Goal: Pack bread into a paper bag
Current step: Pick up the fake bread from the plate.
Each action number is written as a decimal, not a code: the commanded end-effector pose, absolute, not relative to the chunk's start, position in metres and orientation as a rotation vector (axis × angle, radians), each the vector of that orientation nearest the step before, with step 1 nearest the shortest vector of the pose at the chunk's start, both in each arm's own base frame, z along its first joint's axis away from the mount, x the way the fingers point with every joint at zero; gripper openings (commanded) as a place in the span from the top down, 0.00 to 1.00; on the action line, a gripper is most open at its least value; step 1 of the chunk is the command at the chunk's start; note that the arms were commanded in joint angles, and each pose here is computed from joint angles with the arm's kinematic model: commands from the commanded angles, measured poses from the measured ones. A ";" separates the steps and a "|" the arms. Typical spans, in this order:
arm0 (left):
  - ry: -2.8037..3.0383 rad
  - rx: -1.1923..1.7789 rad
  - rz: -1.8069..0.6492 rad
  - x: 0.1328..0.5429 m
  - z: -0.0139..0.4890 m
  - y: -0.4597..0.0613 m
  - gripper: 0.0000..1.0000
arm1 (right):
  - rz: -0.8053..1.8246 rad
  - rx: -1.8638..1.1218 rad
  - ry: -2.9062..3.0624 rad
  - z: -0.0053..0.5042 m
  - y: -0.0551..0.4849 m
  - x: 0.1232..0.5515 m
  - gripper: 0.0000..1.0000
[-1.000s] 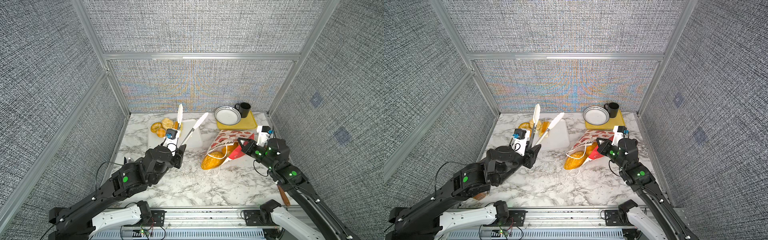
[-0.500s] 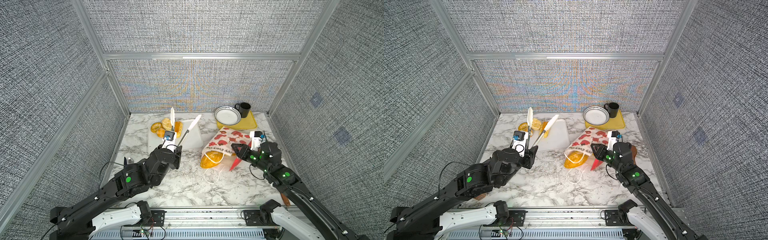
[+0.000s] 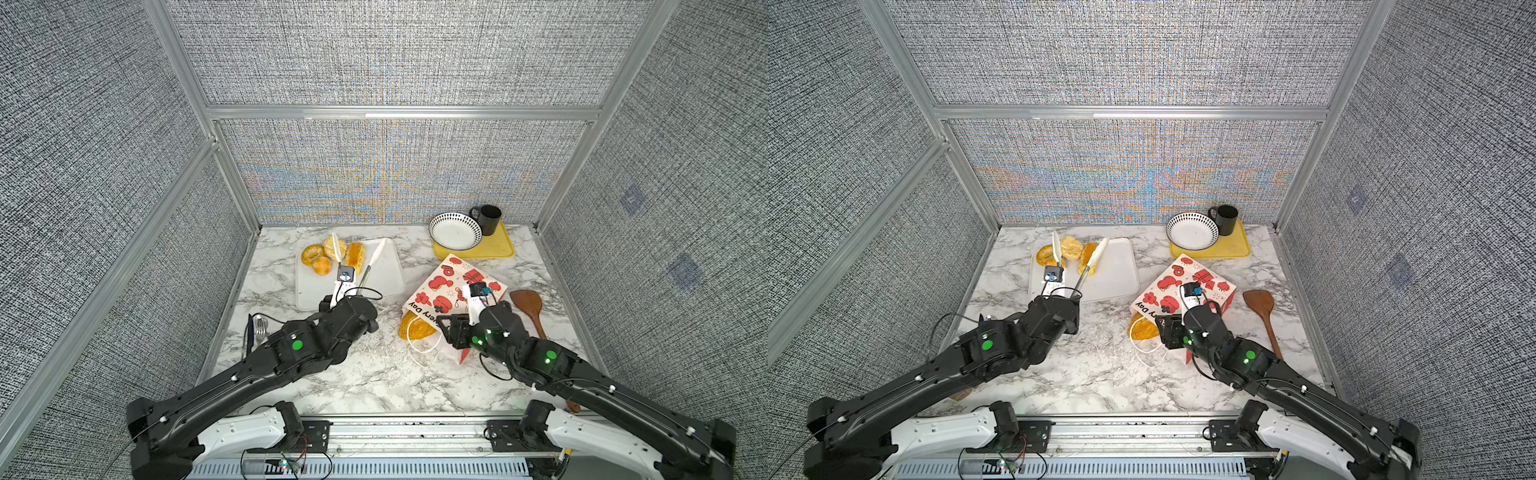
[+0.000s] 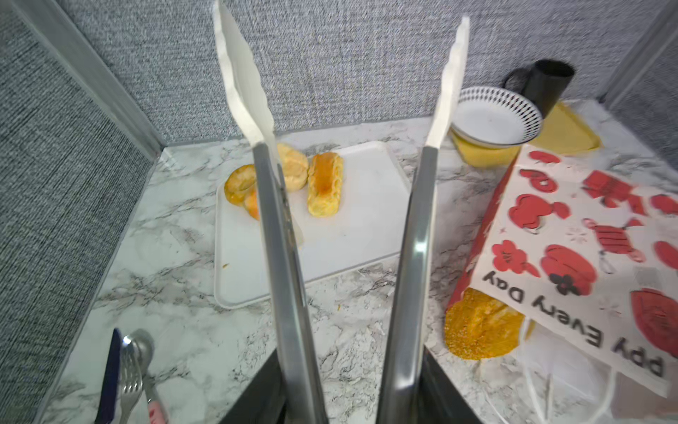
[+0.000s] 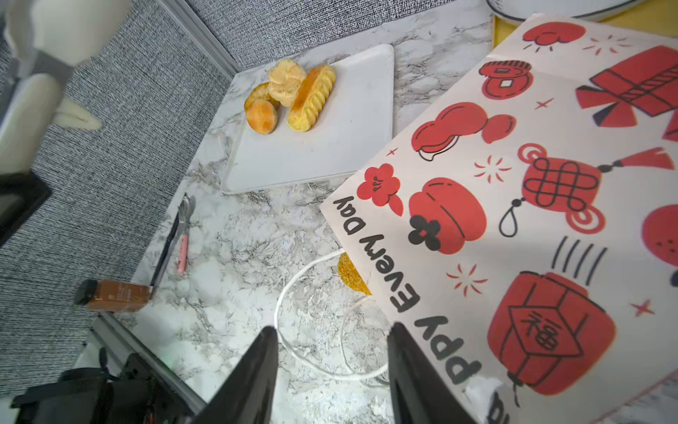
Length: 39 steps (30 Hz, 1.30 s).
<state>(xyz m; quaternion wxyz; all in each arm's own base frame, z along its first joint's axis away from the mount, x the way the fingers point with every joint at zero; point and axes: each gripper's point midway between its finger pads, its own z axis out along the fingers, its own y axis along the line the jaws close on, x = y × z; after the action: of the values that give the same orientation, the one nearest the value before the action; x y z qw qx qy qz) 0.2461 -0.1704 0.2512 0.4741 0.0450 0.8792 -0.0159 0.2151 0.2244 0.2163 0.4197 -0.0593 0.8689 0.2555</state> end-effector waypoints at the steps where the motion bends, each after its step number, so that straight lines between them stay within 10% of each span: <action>1: 2.231 -0.051 -0.104 0.261 0.223 -0.166 0.50 | 0.347 -0.125 2.127 0.213 0.206 0.224 0.47; 27: 2.595 -0.041 -0.016 0.410 0.071 -0.199 0.51 | 0.325 -0.110 1.965 0.248 0.195 0.214 0.43; 39: 2.544 -0.035 -0.065 0.379 0.099 -0.196 0.91 | 0.341 -0.097 1.971 0.247 0.201 0.218 0.45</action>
<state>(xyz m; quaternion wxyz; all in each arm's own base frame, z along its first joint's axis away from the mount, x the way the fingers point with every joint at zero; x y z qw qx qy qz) 0.3830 -0.1904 0.0785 0.2687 -0.0220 0.9629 -0.0143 0.2168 0.1980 0.2436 0.5366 -0.0477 0.8314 0.1361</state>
